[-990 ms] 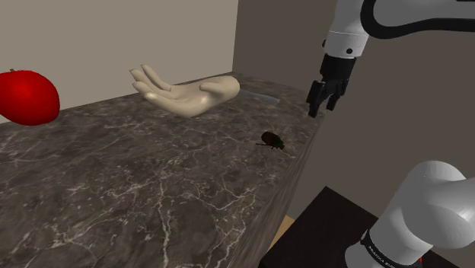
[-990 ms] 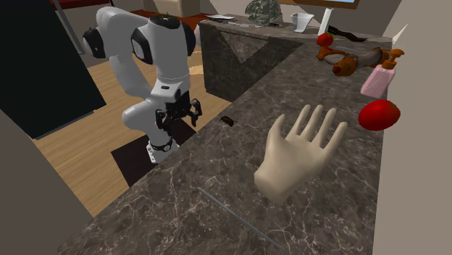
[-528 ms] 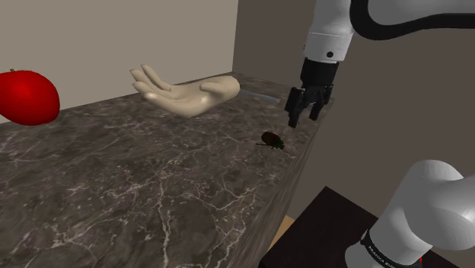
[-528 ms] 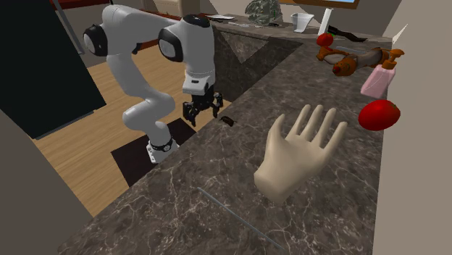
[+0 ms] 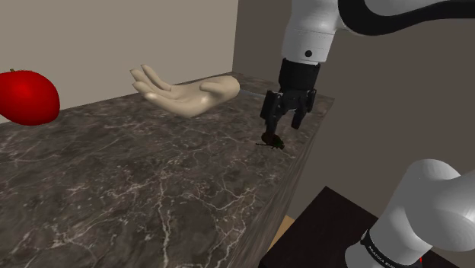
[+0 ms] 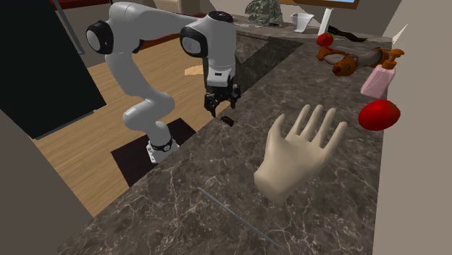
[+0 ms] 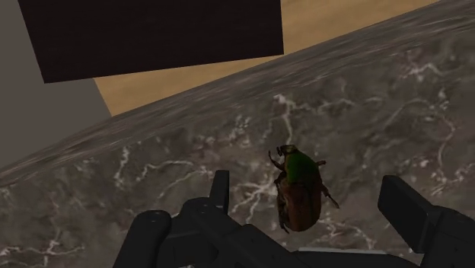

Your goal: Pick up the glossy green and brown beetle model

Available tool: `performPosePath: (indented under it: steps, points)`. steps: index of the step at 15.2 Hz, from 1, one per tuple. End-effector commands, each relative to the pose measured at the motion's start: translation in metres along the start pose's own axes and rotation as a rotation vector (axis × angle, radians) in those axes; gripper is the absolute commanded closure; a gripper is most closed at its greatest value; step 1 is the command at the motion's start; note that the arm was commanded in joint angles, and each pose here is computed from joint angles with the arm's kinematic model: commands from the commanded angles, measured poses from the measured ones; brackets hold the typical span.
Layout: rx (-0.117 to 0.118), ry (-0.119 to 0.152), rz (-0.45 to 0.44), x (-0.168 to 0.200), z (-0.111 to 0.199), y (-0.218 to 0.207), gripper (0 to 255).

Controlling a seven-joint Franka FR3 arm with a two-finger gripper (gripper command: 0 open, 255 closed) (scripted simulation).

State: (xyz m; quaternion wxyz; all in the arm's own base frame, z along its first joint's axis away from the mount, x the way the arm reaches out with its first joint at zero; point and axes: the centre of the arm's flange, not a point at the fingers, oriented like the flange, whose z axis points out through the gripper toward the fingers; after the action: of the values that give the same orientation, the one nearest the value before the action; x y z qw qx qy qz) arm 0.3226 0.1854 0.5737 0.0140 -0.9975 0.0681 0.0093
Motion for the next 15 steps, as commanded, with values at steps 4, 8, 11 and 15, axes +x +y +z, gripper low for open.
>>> performPosePath:
  steps: [4, 8, 11, 15]
  points:
    - [0.003, -0.001, 0.001, 0.001, 0.025, -0.003, 0]
    - [0.003, -0.001, 0.001, 0.001, 0.039, -0.003, 0]
    - [0.003, -0.001, 0.001, 0.001, 0.038, -0.003, 255]
    - [0.003, -0.001, 0.001, 0.001, 0.038, -0.003, 255]
